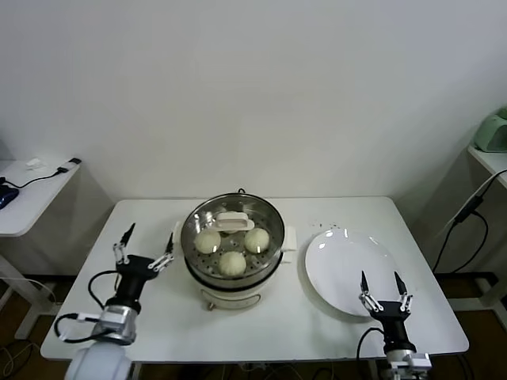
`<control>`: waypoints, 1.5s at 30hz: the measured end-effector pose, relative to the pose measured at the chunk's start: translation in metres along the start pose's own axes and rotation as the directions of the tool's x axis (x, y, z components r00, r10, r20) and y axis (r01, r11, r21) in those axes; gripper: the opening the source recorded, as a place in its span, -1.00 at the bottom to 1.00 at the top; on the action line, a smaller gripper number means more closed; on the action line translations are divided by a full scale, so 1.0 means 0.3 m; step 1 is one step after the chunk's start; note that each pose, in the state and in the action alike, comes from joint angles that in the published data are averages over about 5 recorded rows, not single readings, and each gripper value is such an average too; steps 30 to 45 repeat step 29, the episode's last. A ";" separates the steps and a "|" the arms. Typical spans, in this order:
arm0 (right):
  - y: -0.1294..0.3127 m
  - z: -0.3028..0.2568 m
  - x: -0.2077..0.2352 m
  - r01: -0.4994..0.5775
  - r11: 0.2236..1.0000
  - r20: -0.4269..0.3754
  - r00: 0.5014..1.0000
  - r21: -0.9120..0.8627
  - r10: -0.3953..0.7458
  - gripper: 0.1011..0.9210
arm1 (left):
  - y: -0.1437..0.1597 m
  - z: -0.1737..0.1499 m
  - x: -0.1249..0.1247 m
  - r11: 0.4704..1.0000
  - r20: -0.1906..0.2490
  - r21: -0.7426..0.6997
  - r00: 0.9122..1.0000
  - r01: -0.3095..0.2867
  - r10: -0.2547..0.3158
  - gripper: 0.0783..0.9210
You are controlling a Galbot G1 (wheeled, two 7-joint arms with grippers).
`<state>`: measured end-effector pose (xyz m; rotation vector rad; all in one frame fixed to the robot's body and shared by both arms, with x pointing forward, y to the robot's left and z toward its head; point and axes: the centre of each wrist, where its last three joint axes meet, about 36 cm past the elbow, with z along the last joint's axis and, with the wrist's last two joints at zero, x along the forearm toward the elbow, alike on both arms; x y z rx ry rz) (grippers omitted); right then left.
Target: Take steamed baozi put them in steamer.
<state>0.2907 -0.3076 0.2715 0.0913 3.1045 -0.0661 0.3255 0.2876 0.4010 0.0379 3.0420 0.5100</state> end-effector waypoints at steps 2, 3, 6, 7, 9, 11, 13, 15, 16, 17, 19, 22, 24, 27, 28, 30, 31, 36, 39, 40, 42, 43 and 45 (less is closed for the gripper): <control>-0.001 0.000 -0.002 0.003 1.000 -0.006 1.000 0.006 -0.003 0.76 | 0.028 0.049 0.009 0.999 -0.011 0.049 1.000 0.008 -0.008 0.77; -0.001 0.000 -0.003 0.004 1.000 -0.010 1.000 0.009 -0.004 0.76 | 0.040 0.074 0.015 0.998 -0.018 0.070 1.000 0.013 -0.011 0.77; 0.002 0.001 0.001 0.011 1.000 -0.026 1.000 0.012 -0.011 0.76 | 0.067 0.153 0.039 0.992 -0.046 0.120 0.999 0.026 -0.021 0.77; 0.003 0.001 0.003 0.014 1.000 -0.031 0.999 0.012 -0.014 0.76 | 0.074 0.177 0.048 0.991 -0.055 0.133 0.998 0.030 -0.023 0.77; 0.007 0.002 0.006 0.021 1.000 -0.040 0.999 0.011 -0.020 0.76 | 0.086 0.224 0.066 0.987 -0.072 0.154 0.997 0.039 -0.028 0.77; 0.011 0.002 0.007 0.025 1.000 -0.045 0.999 0.009 -0.025 0.76 | 0.094 0.262 0.083 0.984 -0.085 0.170 0.996 0.047 -0.033 0.77; 0.015 0.002 0.008 0.029 1.000 -0.048 0.998 0.008 -0.029 0.76 | 0.098 0.291 0.097 0.982 -0.094 0.182 0.995 0.053 -0.036 0.77; 0.019 0.002 0.008 0.032 0.999 -0.051 0.998 0.006 -0.031 0.76 | 0.101 0.312 0.109 0.979 -0.100 0.193 0.994 0.058 -0.039 0.77; 0.020 0.001 0.009 0.032 0.999 -0.052 0.998 0.006 -0.032 0.76 | 0.101 0.322 0.113 0.978 -0.102 0.198 0.994 0.060 -0.040 0.77; 0.021 0.001 0.009 0.033 0.999 -0.054 0.998 0.006 -0.033 0.76 | 0.102 0.331 0.118 0.978 -0.104 0.201 0.994 0.062 -0.041 0.77; 0.023 0.001 0.011 0.035 0.999 -0.056 0.998 0.005 -0.034 0.76 | 0.101 0.347 0.127 0.976 -0.109 0.208 0.993 0.064 -0.042 0.77; 0.025 0.002 0.015 0.037 0.999 -0.059 0.998 0.004 -0.036 0.76 | 0.095 0.364 0.141 0.974 -0.114 0.217 0.993 0.064 -0.040 0.77; 0.027 0.003 0.017 0.038 0.999 -0.061 0.997 0.003 -0.038 0.76 | 0.089 0.371 0.149 0.973 -0.115 0.223 0.993 0.061 -0.036 0.77; 0.030 0.004 0.021 0.041 0.999 -0.063 0.997 0.001 -0.041 0.76 | 0.081 0.378 0.157 0.971 -0.115 0.230 0.993 0.059 -0.033 0.77; 0.030 0.004 0.021 0.042 0.999 -0.064 0.997 0.001 -0.042 0.76 | 0.080 0.378 0.158 0.971 -0.115 0.231 0.993 0.058 -0.032 0.77; 0.031 0.005 0.022 0.042 0.999 -0.064 0.997 0.001 -0.042 0.76 | 0.080 0.379 0.159 0.971 -0.115 0.232 0.993 0.058 -0.032 0.77; 0.031 0.005 0.022 0.042 0.999 -0.064 0.997 0.001 -0.042 0.76 | 0.080 0.379 0.159 0.971 -0.115 0.232 0.993 0.058 -0.032 0.77; 0.031 0.005 0.022 0.042 0.999 -0.064 0.997 0.001 -0.042 0.76 | 0.080 0.379 0.159 0.971 -0.115 0.232 0.993 0.058 -0.032 0.77; 0.031 0.005 0.022 0.042 0.999 -0.064 0.997 0.001 -0.042 0.76 | 0.080 0.379 0.159 0.971 -0.115 0.232 0.993 0.058 -0.032 0.77; 0.031 0.005 0.022 0.042 0.999 -0.064 0.997 0.001 -0.042 0.76 | 0.080 0.379 0.159 0.971 -0.115 0.232 0.993 0.058 -0.032 0.77; 0.031 0.005 0.022 0.042 0.999 -0.064 0.997 0.001 -0.042 0.76 | 0.080 0.379 0.159 0.971 -0.115 0.232 0.993 0.058 -0.032 0.77; 0.031 0.005 0.022 0.042 0.999 -0.064 0.997 0.001 -0.042 0.76 | 0.080 0.379 0.159 0.971 -0.115 0.232 0.993 0.058 -0.032 0.77; 0.031 0.005 0.022 0.042 0.999 -0.064 0.997 0.001 -0.042 0.76 | 0.080 0.379 0.159 0.971 -0.115 0.232 0.993 0.058 -0.032 0.77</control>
